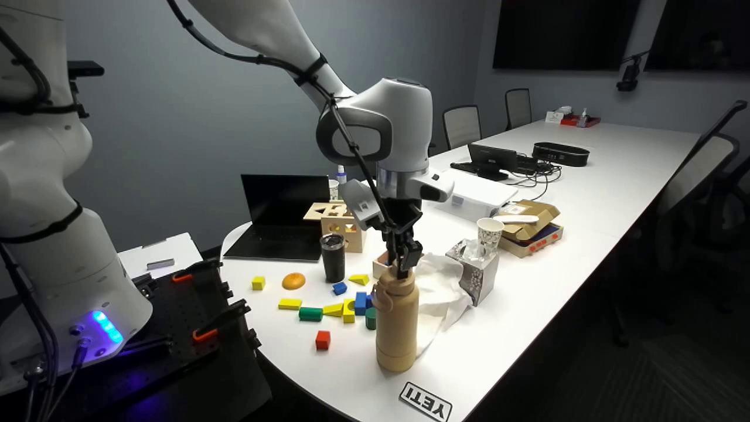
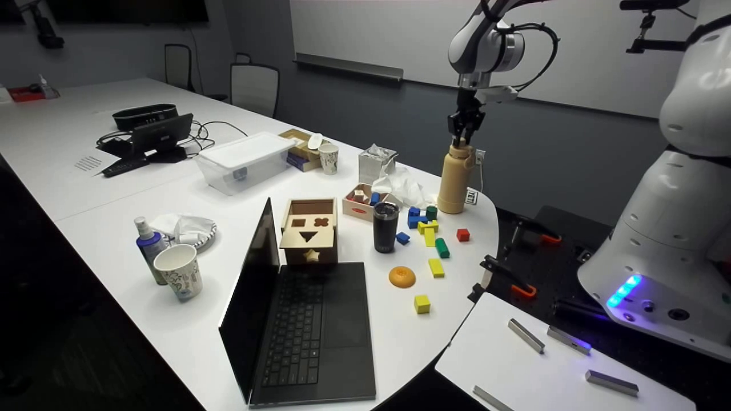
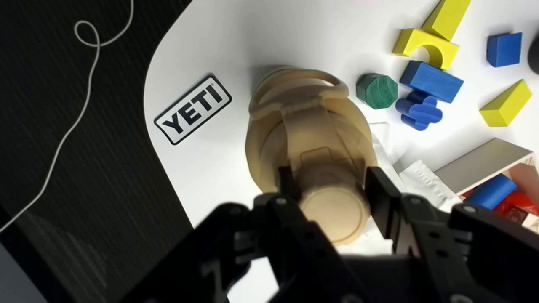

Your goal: Twist the lid of the bottle

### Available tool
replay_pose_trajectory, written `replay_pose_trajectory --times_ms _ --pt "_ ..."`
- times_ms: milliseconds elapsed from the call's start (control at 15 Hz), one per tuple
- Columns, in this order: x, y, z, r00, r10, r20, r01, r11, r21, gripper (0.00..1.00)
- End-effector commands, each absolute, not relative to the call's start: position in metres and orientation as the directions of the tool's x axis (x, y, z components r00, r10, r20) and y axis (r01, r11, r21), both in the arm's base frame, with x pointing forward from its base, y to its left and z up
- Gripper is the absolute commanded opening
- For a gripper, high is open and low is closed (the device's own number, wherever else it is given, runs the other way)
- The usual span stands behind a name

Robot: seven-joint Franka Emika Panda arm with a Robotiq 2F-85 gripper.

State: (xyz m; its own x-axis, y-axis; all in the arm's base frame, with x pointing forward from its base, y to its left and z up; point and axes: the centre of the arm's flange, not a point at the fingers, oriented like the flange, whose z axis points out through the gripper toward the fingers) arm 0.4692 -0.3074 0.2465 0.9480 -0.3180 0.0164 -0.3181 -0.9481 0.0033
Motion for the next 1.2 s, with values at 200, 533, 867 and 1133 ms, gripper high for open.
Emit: replay_pose_trajectory --times_ms 200,533,867,1133 --pt "0.487 -0.301 0.245 0.988 -0.155 -0.020 -0.156 -0.987 -0.030 0.21" --pt "0.493 -0.300 0.247 0.997 -0.047 -0.061 -0.048 -0.999 -0.021 0.21" --pt "0.493 -0.300 0.246 0.992 0.045 -0.114 0.043 -0.999 -0.018 0.21" --pt "0.496 -0.300 0.245 0.991 0.054 -0.119 0.053 -0.999 -0.012 0.21"
